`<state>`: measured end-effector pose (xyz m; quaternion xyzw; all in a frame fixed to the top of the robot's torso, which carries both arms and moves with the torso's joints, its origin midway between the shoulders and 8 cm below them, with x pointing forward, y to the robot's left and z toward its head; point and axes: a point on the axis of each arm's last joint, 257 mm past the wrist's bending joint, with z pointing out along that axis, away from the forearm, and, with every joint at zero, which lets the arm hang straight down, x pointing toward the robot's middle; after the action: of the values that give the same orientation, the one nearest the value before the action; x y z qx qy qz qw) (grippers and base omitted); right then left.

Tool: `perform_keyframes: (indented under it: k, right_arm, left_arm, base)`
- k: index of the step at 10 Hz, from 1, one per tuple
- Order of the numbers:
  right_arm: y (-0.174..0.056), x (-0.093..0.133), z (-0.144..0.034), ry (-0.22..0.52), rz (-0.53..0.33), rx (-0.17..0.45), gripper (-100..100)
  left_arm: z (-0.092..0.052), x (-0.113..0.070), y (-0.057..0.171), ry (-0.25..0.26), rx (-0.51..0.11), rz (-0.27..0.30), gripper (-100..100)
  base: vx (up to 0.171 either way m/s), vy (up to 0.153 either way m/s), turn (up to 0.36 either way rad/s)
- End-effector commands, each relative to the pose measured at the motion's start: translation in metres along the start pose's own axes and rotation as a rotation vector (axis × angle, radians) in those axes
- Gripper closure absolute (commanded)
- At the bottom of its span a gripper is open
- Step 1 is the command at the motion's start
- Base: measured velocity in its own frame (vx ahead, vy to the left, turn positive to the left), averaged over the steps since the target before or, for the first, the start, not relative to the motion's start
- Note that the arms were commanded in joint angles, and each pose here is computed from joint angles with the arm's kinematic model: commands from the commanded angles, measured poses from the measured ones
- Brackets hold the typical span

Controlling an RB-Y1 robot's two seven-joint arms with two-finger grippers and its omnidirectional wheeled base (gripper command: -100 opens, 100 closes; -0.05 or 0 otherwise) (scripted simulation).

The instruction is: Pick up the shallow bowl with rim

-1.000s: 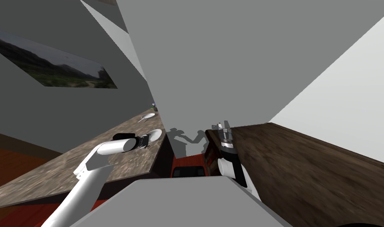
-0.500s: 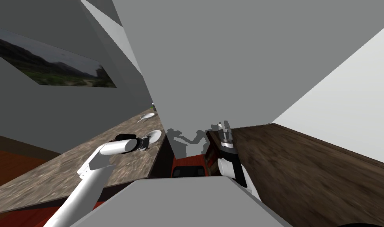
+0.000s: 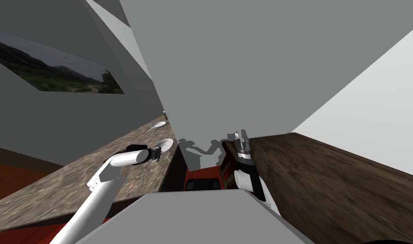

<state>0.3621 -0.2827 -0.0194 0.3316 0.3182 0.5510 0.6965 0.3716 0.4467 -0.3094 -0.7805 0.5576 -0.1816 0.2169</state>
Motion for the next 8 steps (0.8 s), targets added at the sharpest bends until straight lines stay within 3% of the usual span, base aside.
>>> perform_keyframes:
  k: [1,3,4,5,6,7,8]
  right_arm:
    - [0.0,0.0,0.0,0.0,0.0,0.0,0]
    - [0.0,0.0,0.0,0.0,0.0,0.0,0]
    - [0.0,0.0,0.0,0.0,0.0,0.0,0]
    - [0.0,0.0,0.0,0.0,0.0,0.0,0]
    - [0.0,0.0,0.0,0.0,0.0,0.0,0]
    - [0.0,0.0,0.0,0.0,0.0,0.0,0]
    - [0.0,0.0,0.0,0.0,0.0,0.0,0]
  left_arm:
    - [0.0,0.0,0.0,0.0,0.0,0.0,100]
    - [0.0,0.0,-0.001,0.0,0.003,0.0,100]
    - [0.0,0.0,-0.001,0.0,0.002,0.0,0]
    - [-0.008,0.001,-0.002,0.002,0.002,0.003,100]
    - [-0.014,0.001,-0.003,0.004,0.001,0.005,100]
    - [-0.01,0.0,-0.004,0.003,0.004,0.004,100]
    - [-0.01,0.0,-0.004,0.003,0.002,0.004,0]
  base:
    - [0.0,0.0,0.0]
    - [0.0,0.0,0.0]
    - [0.0,0.0,0.0]
    - [-0.009,-0.003,0.024]
    - [-0.017,-0.007,0.035]
    - [-0.008,-0.003,0.008]
    - [0.0,0.0,0.0]
